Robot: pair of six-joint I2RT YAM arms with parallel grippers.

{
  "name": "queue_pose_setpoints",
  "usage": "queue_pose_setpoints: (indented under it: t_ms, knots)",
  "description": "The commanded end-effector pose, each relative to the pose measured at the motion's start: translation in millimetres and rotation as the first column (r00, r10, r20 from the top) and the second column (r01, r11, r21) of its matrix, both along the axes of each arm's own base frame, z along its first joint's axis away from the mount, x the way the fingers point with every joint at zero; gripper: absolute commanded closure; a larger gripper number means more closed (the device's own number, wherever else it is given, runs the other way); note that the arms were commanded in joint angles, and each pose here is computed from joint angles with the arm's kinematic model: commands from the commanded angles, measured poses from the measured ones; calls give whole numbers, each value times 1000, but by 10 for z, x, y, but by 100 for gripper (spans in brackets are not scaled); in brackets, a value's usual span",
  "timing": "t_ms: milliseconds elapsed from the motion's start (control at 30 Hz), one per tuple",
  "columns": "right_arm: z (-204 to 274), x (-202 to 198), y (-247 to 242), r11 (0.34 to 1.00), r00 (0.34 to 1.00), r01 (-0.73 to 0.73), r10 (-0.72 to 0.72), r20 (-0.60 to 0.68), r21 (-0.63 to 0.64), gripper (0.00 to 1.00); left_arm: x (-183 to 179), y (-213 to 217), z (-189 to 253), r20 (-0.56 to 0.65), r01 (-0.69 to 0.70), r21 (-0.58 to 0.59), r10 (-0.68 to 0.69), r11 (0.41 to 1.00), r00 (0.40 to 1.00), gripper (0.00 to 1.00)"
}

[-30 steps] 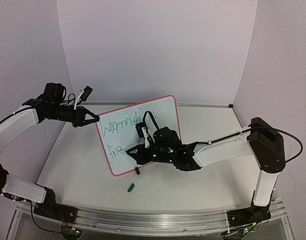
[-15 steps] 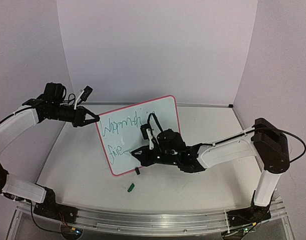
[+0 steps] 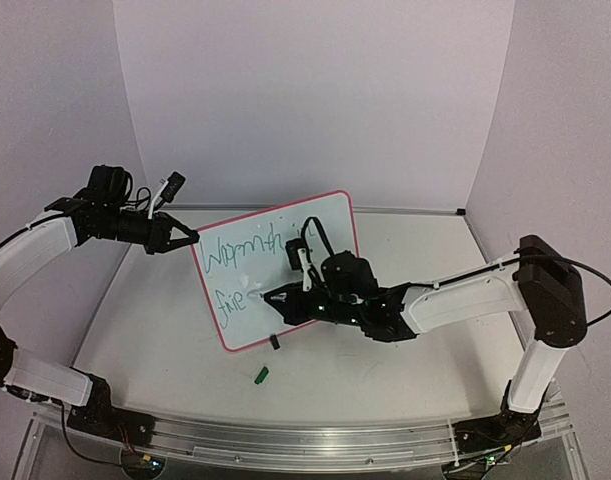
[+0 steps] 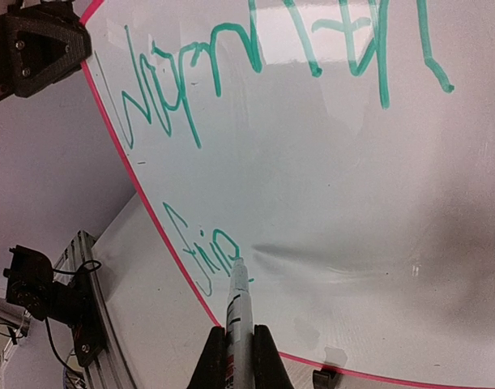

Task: Write a sentence on the whiteboard
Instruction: Write on the whiteboard with the whiteboard marker without the cap.

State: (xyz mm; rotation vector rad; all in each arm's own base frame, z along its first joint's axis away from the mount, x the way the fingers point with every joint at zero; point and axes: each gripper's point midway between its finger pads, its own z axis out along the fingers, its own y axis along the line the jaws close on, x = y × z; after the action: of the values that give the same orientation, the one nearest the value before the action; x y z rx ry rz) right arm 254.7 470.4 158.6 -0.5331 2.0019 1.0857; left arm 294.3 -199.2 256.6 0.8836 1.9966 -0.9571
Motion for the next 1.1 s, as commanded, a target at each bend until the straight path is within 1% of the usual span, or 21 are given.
queue_pose_setpoints:
  t_ms: [0, 333, 500, 767, 1067]
  knots:
    - [57, 125, 25, 999, 1000, 23, -23, 8, 26, 100, -102, -81, -298, -97, 38, 54, -32, 998, 995, 100]
    - [52, 189, 62, 999, 1000, 24, -24, 12, 25, 100, -101, -88, -305, -98, 39, 56, -34, 998, 995, 100]
    - [95, 166, 113, 1000, 1000, -8, 7, 29, 27, 100, -98, -87, -304, -98, 38, 58, -32, 998, 995, 100]
    - [-155, 93, 63, 1000, 999, -26, 26, -23, -16, 100, -99, -85, -308, -98, 37, 59, -31, 998, 995, 100]
    - [-256, 50, -44, 999, 999, -12, 10, -45, -45, 100, -102, -92, -312, -99, 40, 60, -34, 997, 994, 100]
